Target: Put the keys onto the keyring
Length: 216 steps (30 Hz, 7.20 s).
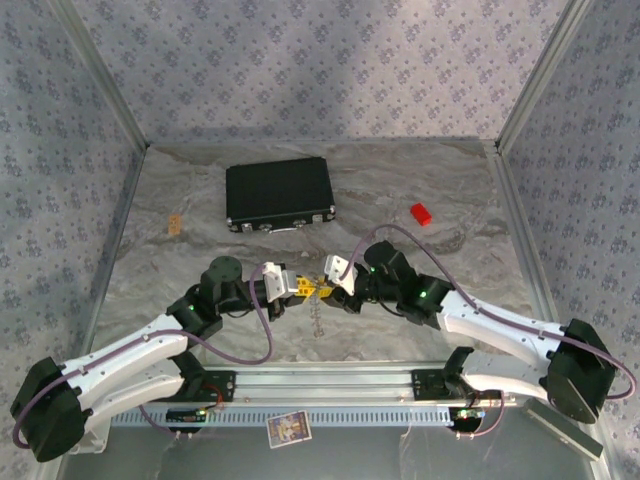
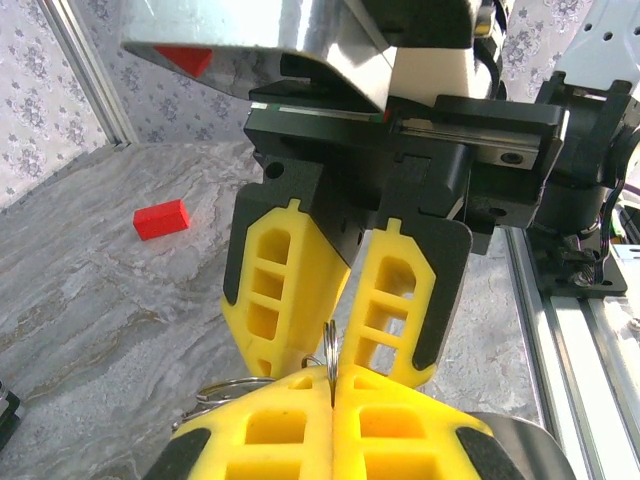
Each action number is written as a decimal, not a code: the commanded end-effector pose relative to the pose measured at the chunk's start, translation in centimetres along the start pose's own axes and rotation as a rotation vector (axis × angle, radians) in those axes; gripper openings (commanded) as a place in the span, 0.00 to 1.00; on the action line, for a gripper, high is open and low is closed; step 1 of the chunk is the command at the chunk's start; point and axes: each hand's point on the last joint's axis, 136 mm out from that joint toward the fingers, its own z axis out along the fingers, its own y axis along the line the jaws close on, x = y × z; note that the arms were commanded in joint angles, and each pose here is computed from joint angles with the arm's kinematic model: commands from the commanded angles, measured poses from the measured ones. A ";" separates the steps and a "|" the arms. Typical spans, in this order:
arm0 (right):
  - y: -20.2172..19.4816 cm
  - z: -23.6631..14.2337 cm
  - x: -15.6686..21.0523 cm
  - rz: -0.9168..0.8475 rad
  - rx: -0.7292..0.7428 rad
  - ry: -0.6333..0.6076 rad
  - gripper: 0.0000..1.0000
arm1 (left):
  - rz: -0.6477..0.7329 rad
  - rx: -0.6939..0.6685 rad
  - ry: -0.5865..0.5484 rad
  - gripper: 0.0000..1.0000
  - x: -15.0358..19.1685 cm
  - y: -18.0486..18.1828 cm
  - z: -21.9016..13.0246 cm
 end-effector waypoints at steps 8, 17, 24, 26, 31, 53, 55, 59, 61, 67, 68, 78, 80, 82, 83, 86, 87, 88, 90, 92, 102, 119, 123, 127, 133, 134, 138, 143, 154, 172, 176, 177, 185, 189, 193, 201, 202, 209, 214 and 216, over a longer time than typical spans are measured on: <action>0.2 -0.4 -0.7 -0.003 -0.001 -0.024 0.07 | 0.032 0.000 -0.061 0.00 -1.7 0.0 -0.1; 0.6 -1.7 -1.9 -0.038 -0.003 -0.030 0.00 | 0.038 -0.005 -0.033 0.00 -1.1 0.1 0.0; 0.1 -2.5 -2.2 -0.044 0.046 -0.030 0.00 | 0.042 -0.012 -0.025 0.00 -1.0 0.2 -0.1; 0.0 -2.7 -2.4 -0.047 0.056 -0.040 0.00 | 0.043 -0.015 -0.021 0.00 -1.0 0.2 -0.1; -0.2 -3.2 -2.8 -0.056 0.081 -0.052 0.00 | 0.045 -0.015 -0.012 0.00 -0.8 0.3 -0.1; 0.1 -1.4 -0.5 -0.068 0.051 0.093 0.00 | 0.052 0.001 -0.024 0.00 -1.2 0.1 0.1; 0.0 -1.4 -1.3 -0.068 0.053 0.060 0.00 | 0.050 0.000 -0.018 0.00 -0.9 0.1 0.1; 0.0 -1.7 -2.6 -0.077 0.054 0.004 0.00 | 0.050 -0.008 -0.002 0.00 -0.3 0.2 0.1; 0.0 -1.9 -3.1 -0.080 0.057 -0.018 0.00 | 0.049 -0.008 0.007 0.00 0.1 0.1 0.2; -0.4 -2.2 -3.4 -0.085 0.079 -0.032 0.00 | 0.049 -0.003 0.016 0.00 0.4 0.0 0.2; -0.5 -2.2 -3.3 -0.084 0.082 -0.030 0.00 | 0.048 -0.004 0.023 0.00 0.6 0.0 0.2; -0.8 -3.7 -3.5 -0.115 0.118 -0.026 0.00 | 0.047 -0.018 0.093 0.00 1.8 0.4 0.4; -0.9 -3.8 -3.5 -0.122 0.122 -0.020 0.00 | 0.050 -0.020 0.094 0.00 1.8 0.5 0.5; -1.0 -3.9 -3.5 -0.130 0.124 -0.013 0.00 | 0.050 -0.025 0.093 0.03 1.7 0.6 0.5; -1.0 -4.0 -3.5 -0.133 0.126 -0.009 0.00 | 0.051 -0.029 0.088 0.10 1.5 0.7 0.4; -1.1 -4.3 -3.7 -0.144 0.133 -0.004 0.00 | 0.056 -0.044 0.062 0.30 0.9 0.8 0.2; -1.2 -4.3 -3.7 -0.146 0.137 0.003 0.00 | 0.058 -0.055 0.051 0.31 0.6 0.9 0.0; -1.3 -4.5 -3.7 -0.148 0.142 0.007 0.00 | 0.061 -0.065 0.040 0.32 0.3 1.1 -0.1; -1.6 -4.6 -3.5 -0.148 0.155 0.029 0.00 | 0.068 -0.099 0.010 0.33 -0.6 1.4 -0.6; -1.8 -4.7 -3.2 -0.148 0.164 0.055 0.00 | 0.075 -0.149 -0.020 0.38 -1.5 2.0 -1.2; -1.4 -1.8 -6.8 -0.143 0.100 0.022 0.00 | -0.052 -0.662 -0.117 0.47 -4.5 9.4 -8.0; -3.4 7.0 -5.2 -0.099 0.158 0.003 0.00 | -0.468 -1.189 -0.204 0.61 -0.7 14.8 -19.8; -2.0 6.1 -1.2 -0.110 0.095 0.112 0.00 | -0.492 -1.177 -0.213 0.61 -0.2 14.8 -19.5; -0.9 4.7 2.4 -0.115 0.049 0.239 0.00 | -0.511 -1.179 -0.222 0.61 0.2 14.9 -19.4; -0.1 3.6 6.9 -0.116 0.035 0.402 0.00 | -0.532 -1.184 -0.215 0.61 0.7 15.3 -19.1; 0.1 3.5 7.3 -0.119 0.028 0.417 0.00 | -0.535 -1.182 -0.212 0.61 0.8 15.3 -18.9; 1.6 3.6 9.2 -0.156 -0.037 0.498 0.00 | -0.548 -1.178 -0.195 0.61 1.1 15.7 -18.5; 3.4 3.9 11.7 -0.229 -0.092 0.630 0.00 | -0.559 -1.175 -0.164 0.61 1.5 16.2 -17.9; 4.4 3.1 15.0 -0.336 -0.107 0.869 0.00 | -0.558 -1.169 -0.140 0.60 1.5 16.6 -17.4; 7.4 1.1 14.0 -0.238 -0.274 0.873 0.26 | -0.541 -1.142 -0.119 0.60 1.4 16.5 -16.9; 5.7 2.0 10.4 -0.129 -0.206 0.701 0.26 | -0.547 -1.109 -0.095 0.61 1.8 16.5 -16.1; 5.0 2.3 9.2 -0.097 -0.166 0.636 0.26 | -0.549 -1.102 -0.088 0.61 2.0 16.5 -15.9; -0.4 2.5 6.9 0.402 0.173 0.375 0.26 | -0.551 -1.051 -0.044 0.62 2.7 16.4 -14.6; 0.6 2.1 9.4 0.611 0.195 0.444 0.26 | -0.560 -1.033 -0.034 0.62 3.1 16.4 -14.1; 1.8 2.3 10.8 0.746 0.170 0.497 0.26 | -0.579 -1.013 -0.026 0.62 3.6 16.4 -13.5; 2.5 2.6 13.1 0.797 0.170 0.505 0.27 | -0.611 -1.010 -0.023 0.62 4.3 16.2 -13.4; 2.5 2.6 13.4 0.796 0.175 0.507 0.27 | -0.613 -1.009 -0.026 0.62 4.2 16.1 -13.4; 3.2 3.3 14.5 0.802 0.147 0.520 0.28 | -0.616 -0.994 -0.029 0.62 4.3 16.0 -13.2; 3.6 4.1 14.5 0.799 0.118 0.511 0.28 | -0.613 -0.982 -0.034 0.62 4.0 16.1 -13.0; 3.6 4.3 14.5 0.795 0.113 0.510 0.28 | -0.611 -0.979 -0.032 0.62 4.0 16.0 -12.9</action>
